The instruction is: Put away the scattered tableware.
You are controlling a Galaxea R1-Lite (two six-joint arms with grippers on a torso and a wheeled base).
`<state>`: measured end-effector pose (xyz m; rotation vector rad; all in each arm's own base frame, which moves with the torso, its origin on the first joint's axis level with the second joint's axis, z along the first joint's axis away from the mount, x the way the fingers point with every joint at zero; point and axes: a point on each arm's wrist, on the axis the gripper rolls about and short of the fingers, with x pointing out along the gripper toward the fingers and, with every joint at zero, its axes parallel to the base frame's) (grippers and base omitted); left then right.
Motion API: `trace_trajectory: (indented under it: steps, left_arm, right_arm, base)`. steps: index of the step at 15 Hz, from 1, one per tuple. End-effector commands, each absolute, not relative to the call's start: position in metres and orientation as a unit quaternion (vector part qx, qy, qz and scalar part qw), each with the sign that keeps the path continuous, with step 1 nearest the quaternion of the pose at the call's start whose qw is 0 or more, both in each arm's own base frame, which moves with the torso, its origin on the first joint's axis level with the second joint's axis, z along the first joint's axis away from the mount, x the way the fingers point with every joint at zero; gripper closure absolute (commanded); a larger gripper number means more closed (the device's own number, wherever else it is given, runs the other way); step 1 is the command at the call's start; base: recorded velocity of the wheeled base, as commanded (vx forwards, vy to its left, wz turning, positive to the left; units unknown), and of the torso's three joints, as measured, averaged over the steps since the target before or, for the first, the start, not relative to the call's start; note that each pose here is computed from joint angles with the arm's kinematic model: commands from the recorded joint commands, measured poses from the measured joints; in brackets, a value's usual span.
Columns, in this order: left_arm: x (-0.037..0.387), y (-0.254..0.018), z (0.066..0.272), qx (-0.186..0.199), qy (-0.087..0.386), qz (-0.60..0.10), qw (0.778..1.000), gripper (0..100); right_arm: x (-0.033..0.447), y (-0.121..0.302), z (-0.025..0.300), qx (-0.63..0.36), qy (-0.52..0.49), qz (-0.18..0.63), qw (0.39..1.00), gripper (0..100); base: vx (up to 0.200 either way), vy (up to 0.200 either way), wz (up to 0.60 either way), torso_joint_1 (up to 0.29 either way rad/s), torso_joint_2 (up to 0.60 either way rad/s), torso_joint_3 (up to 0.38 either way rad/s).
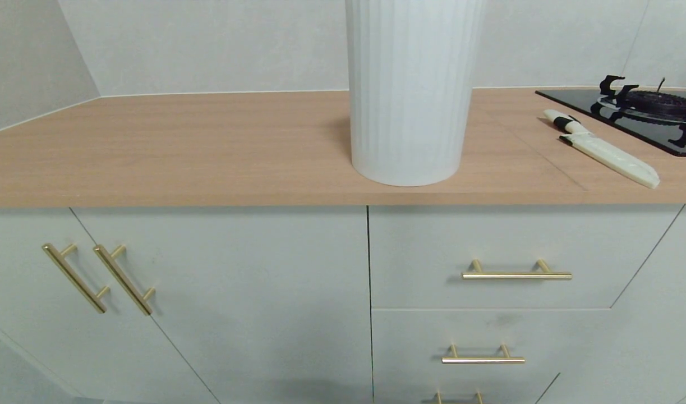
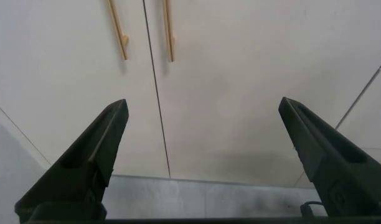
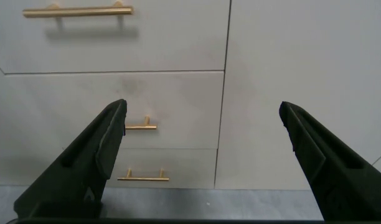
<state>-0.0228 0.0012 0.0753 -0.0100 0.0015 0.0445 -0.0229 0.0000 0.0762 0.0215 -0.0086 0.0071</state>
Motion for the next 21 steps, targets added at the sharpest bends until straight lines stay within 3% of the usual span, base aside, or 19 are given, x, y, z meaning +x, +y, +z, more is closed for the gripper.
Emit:
trace_trajectory:
  steps: [1,21]
  left_arm:
    - [-0.0228,0.0012,0.0755,-0.005,0.000,0.021,1.000,0]
    - [-0.0228,0.0012,0.0755,-0.005,0.000,0.022,1.000,0]
  right_arm:
    - [-0.0228,0.0000,0.0763,0.011,-0.004,0.004,1.000,0]
    - [-0.0228,0.0000,0.0763,0.010,-0.004,0.004,1.000,0]
  base:
    - [0.000,0.000,0.00,0.041,-0.18,-0.154]
    - [0.000,0.000,0.00,0.175,-0.45,-0.286]
